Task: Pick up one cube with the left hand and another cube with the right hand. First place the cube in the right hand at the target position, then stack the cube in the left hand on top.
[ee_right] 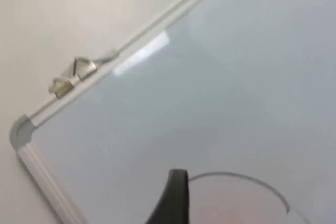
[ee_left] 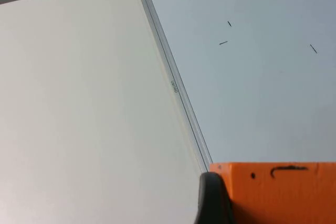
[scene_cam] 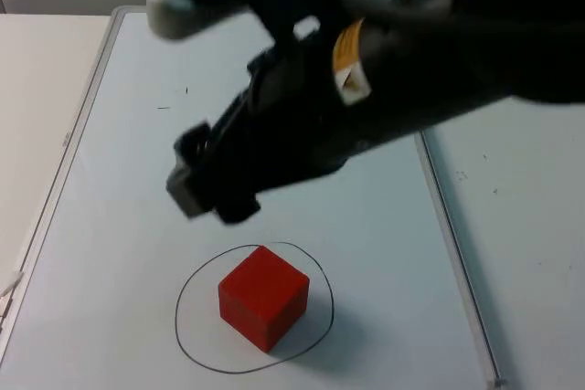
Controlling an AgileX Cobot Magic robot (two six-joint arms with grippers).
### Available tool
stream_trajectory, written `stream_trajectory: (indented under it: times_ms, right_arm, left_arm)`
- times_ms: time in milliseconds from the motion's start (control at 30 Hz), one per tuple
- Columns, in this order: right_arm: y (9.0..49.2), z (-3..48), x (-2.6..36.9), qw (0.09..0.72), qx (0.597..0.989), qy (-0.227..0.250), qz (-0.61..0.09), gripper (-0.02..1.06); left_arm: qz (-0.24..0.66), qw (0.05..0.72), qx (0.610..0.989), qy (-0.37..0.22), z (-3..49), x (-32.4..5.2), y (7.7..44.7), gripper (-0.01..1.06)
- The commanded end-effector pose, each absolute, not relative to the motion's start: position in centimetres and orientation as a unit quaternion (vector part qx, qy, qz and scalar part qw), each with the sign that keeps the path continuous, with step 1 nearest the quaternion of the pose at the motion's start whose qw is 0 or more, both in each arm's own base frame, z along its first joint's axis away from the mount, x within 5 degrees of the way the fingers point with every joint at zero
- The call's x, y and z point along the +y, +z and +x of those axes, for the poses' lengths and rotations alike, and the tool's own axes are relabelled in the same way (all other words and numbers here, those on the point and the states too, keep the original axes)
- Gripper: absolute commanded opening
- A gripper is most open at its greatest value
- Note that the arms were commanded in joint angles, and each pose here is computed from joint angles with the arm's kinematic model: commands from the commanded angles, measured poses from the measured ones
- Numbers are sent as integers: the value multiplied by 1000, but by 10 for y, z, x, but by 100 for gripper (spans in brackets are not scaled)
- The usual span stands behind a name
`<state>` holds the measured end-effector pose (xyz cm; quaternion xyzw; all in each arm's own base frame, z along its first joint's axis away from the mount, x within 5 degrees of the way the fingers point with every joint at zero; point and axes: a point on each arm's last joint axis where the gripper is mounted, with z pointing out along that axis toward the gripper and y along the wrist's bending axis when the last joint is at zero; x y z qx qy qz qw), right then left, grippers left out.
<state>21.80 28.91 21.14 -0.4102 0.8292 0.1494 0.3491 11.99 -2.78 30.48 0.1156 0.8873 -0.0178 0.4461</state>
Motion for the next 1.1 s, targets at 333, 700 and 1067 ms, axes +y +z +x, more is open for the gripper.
stream_trajectory:
  times_ms: [333, 700, 1067]
  right_arm:
    - [366, 169, 208, 522, 738, 145, -402, 73]
    - [401, 116, 132, 600, 682, 148, -390, 73]
    - [391, 102, 113, 603, 682, 151, -385, 73]
  left_arm:
    - [116, 454, 883, -26, 119, -29, 306, 18]
    - [120, 455, 882, -24, 119, -29, 306, 18]
    - [179, 469, 859, -103, 118, -47, 311, 18]
